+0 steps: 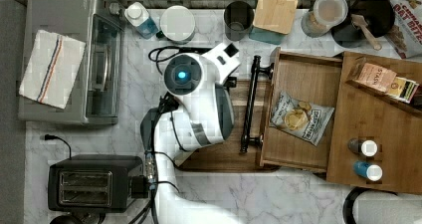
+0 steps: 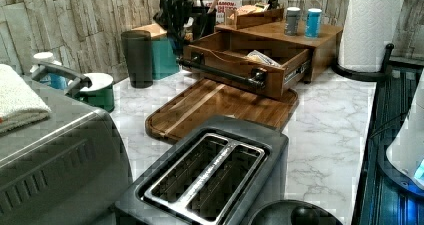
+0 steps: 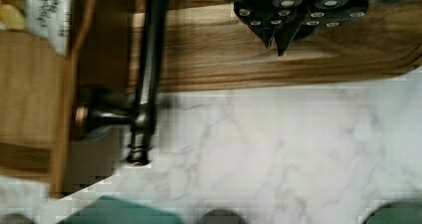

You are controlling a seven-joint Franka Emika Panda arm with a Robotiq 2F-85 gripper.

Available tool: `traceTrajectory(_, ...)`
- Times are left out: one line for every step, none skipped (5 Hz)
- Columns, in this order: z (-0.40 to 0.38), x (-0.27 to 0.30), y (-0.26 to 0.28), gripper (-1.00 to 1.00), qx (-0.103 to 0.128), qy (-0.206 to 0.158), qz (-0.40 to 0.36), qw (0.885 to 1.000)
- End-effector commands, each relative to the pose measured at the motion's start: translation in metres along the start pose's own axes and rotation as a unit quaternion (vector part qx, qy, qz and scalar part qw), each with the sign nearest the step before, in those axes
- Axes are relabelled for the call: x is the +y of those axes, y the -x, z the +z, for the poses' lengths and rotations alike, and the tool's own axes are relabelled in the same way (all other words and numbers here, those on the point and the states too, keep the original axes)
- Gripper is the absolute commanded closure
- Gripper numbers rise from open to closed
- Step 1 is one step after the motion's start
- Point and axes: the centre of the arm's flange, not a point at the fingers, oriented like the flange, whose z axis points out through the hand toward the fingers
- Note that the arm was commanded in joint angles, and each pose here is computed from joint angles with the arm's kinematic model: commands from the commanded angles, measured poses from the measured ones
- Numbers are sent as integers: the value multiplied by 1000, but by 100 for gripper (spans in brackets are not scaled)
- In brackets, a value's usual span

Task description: Close the drawer.

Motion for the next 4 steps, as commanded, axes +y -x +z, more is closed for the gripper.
traceTrajectory(71, 59, 33, 100, -36, -25, 3, 999)
traceTrajectory(89, 81, 31, 100, -47, -38, 21, 998)
traceTrajectory(104, 93, 29, 100, -46, -40, 44, 997)
traceTrajectory(104, 108, 30, 100, -38, -35, 45, 998)
